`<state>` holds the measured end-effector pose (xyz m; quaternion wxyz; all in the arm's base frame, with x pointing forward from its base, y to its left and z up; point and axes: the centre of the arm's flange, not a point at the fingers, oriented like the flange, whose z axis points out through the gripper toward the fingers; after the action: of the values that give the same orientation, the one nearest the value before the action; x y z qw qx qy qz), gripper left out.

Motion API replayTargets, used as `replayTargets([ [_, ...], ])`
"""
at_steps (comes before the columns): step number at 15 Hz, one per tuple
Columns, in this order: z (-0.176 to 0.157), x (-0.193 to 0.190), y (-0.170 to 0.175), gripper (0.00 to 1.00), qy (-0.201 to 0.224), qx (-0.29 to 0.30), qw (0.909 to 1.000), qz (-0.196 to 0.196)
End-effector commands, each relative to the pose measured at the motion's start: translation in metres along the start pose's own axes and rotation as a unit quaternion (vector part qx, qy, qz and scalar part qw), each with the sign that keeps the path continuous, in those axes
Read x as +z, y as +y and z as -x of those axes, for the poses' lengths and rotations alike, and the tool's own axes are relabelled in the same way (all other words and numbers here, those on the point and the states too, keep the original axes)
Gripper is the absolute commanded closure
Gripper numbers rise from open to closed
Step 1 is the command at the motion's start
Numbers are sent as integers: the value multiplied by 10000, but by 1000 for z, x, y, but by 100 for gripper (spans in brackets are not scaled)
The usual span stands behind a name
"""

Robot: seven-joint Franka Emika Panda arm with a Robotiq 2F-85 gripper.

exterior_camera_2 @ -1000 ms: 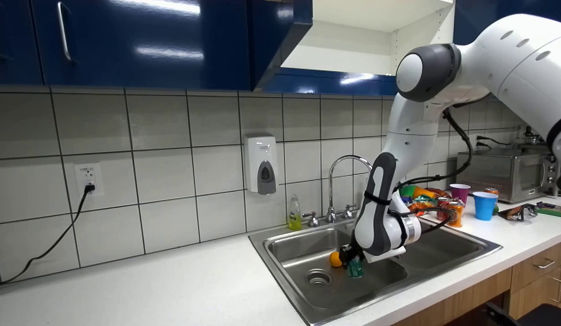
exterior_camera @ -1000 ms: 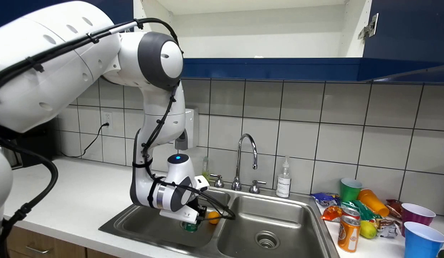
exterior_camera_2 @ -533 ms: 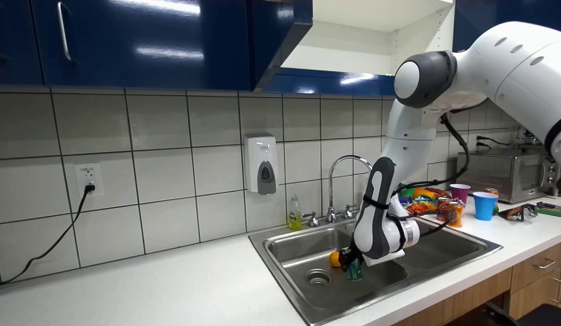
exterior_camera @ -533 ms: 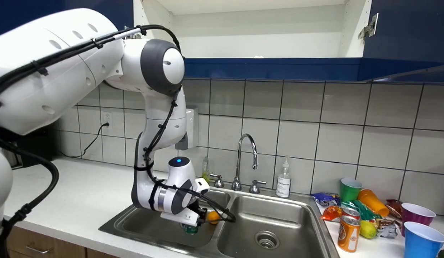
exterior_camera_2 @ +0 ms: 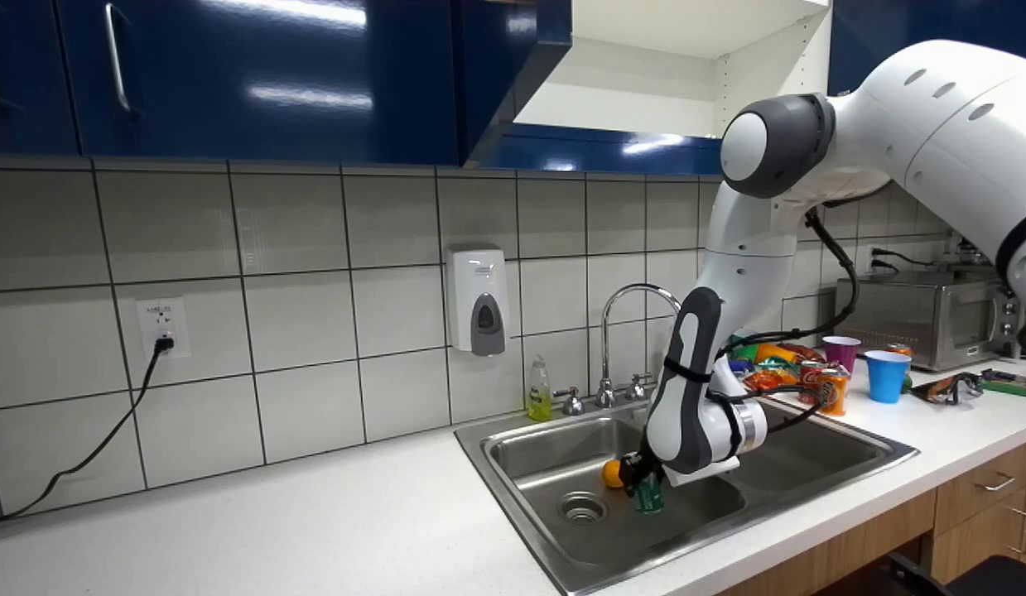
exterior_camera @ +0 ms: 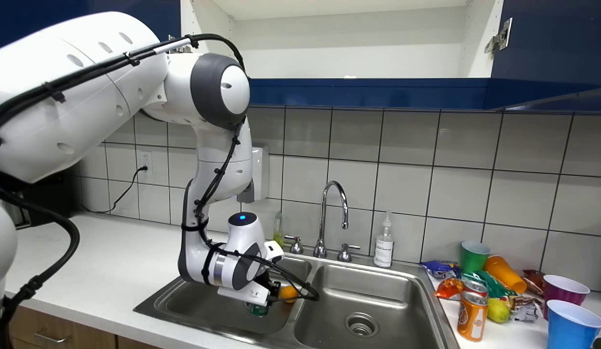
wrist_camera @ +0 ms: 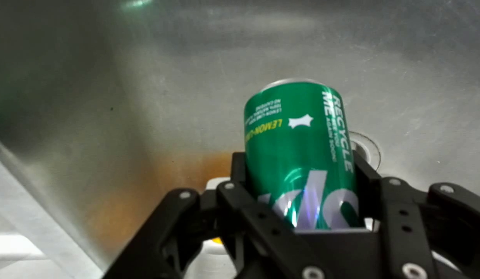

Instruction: Move the can of sprite from the bottom shelf to the left sink

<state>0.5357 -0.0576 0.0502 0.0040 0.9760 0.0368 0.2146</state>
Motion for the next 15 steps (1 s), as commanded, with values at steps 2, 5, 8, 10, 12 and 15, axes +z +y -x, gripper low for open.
replayTargets([
  [2,0,0,0,37,0,0,10000,0],
  [5,0,0,0,37,0,0,10000,0],
  [8,-1,2,0,62,17,-39,10000,-31],
  [10,-3,6,-2,62,24,-94,9999,-54],
  [12,-5,11,-8,62,22,-162,9998,-77],
  [15,-8,17,-17,62,123,-211,9996,-111],
])
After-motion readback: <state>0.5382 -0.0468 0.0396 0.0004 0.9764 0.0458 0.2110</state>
